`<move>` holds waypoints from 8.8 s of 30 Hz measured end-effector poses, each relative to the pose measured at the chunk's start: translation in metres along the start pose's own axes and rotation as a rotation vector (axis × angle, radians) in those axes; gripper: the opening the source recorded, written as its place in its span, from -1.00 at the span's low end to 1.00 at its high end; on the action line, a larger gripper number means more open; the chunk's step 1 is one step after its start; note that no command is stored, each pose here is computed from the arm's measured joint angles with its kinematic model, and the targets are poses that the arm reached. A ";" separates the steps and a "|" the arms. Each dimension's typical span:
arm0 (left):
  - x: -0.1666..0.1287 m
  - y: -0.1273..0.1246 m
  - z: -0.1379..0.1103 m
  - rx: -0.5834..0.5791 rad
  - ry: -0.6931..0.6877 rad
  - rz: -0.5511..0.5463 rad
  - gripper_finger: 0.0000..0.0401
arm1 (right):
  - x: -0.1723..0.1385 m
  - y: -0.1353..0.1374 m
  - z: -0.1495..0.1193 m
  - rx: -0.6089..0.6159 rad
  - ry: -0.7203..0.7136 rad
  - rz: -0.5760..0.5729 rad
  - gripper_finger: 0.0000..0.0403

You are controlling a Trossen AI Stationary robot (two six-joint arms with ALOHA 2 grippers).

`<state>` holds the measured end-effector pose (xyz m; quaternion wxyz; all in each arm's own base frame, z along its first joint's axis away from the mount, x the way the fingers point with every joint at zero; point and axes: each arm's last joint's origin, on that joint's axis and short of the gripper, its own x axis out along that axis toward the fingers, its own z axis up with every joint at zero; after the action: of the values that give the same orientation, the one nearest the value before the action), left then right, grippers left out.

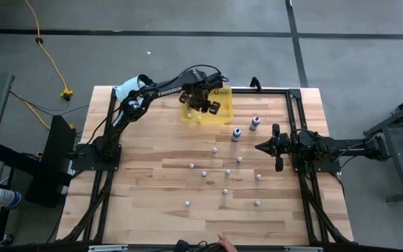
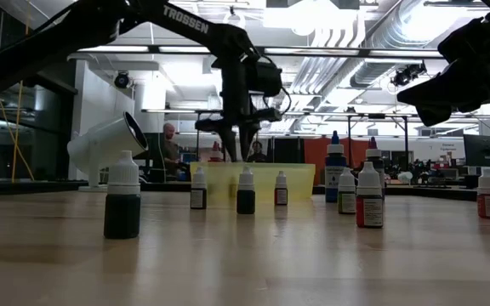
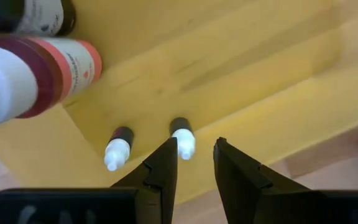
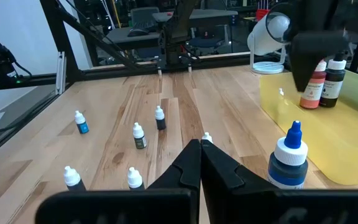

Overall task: Pick & Place food coloring
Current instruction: Put the small blue food coloring bottle into the yellow container

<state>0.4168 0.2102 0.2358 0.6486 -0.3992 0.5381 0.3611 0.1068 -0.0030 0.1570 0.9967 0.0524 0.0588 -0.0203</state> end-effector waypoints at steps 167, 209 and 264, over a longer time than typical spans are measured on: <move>-0.039 -0.117 -0.195 0.438 0.129 -0.074 -0.78 | 0.001 0.000 -0.001 0.000 0.008 -0.001 -1.00; -0.036 0.019 -0.019 0.557 0.014 0.055 -0.75 | 0.000 0.000 -0.001 0.000 0.008 -0.001 -1.00; 0.041 0.028 -0.010 0.652 0.051 0.077 -0.75 | 0.000 0.000 -0.001 0.000 0.007 0.000 -1.00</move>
<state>0.3946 0.2142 0.1905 0.7145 -0.1589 0.6561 0.1839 0.1071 -0.0030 0.1563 0.9965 0.0524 0.0625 -0.0203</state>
